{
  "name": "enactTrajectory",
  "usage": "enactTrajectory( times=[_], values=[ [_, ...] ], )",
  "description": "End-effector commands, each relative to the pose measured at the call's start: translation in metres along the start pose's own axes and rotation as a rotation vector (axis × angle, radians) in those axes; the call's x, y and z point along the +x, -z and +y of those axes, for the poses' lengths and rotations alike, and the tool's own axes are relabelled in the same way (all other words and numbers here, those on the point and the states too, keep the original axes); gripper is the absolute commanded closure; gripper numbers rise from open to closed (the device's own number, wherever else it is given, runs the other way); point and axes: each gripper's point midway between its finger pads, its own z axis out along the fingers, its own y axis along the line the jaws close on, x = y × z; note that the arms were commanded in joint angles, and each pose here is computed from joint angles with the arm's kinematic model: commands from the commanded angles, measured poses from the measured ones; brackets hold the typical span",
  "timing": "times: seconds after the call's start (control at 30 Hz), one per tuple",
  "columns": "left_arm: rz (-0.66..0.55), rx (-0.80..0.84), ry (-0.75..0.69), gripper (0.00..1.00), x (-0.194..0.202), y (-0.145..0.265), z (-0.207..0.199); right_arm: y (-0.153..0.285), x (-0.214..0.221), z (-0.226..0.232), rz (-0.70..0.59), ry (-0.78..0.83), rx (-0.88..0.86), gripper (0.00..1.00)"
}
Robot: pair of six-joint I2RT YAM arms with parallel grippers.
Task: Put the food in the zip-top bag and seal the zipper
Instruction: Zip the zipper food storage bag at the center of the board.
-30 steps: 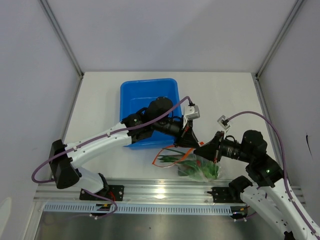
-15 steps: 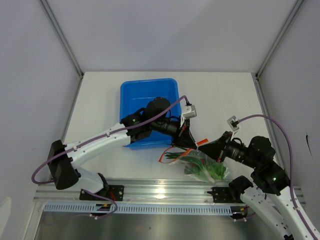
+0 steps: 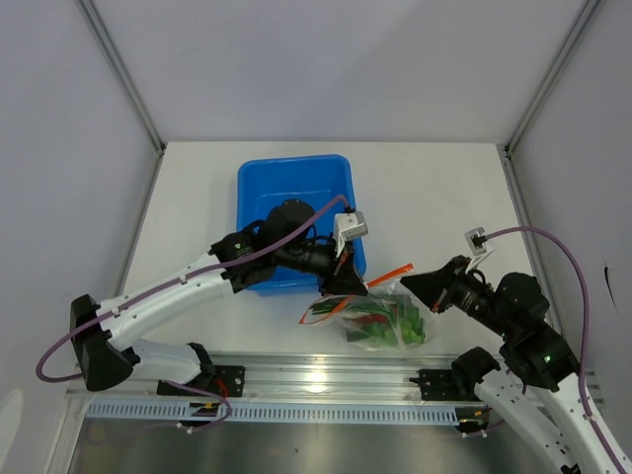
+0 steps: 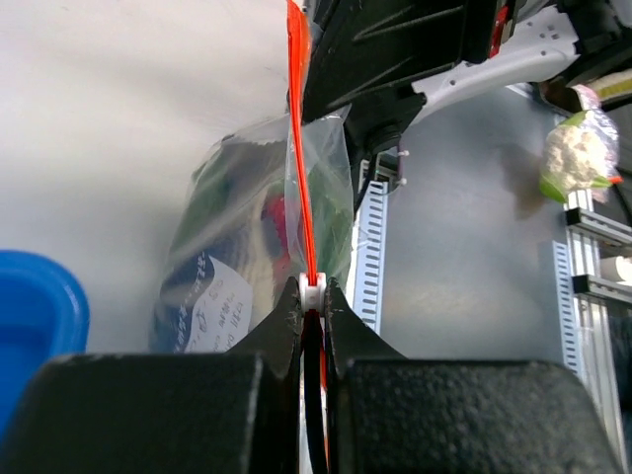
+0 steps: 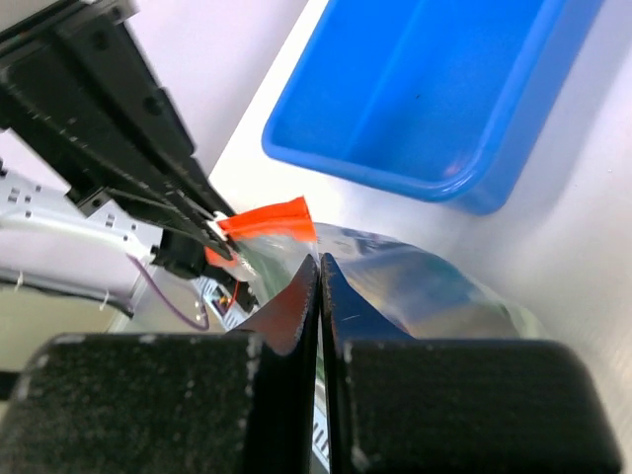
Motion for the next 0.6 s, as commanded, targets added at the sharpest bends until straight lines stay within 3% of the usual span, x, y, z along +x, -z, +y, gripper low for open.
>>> enactTrajectory(
  times=[0.0, 0.23, 0.43, 0.53, 0.57],
  values=[
    [-0.024, -0.052, -0.031, 1.0, -0.008, 0.026, -0.008, 0.004, -0.033, -0.01, -0.139, -0.002, 0.104, 1.0],
    [-0.022, -0.056, -0.018, 0.99, -0.001, 0.033, -0.011, -0.002, -0.032, -0.022, -0.122, 0.001, 0.161, 1.0],
    [0.003, -0.009, -0.002, 1.0, -0.002, 0.018, -0.01, -0.022, -0.001, -0.004, 0.045, 0.023, -0.001, 1.0],
    [0.032, 0.007, -0.009, 0.99, -0.003, 0.009, -0.006, -0.018, -0.001, 0.02, 0.139, 0.082, -0.097, 0.65],
    [0.033, 0.015, -0.021, 0.99, -0.007, 0.008, -0.007, -0.014, 0.001, 0.021, 0.167, 0.09, -0.083, 0.46]
  ],
)
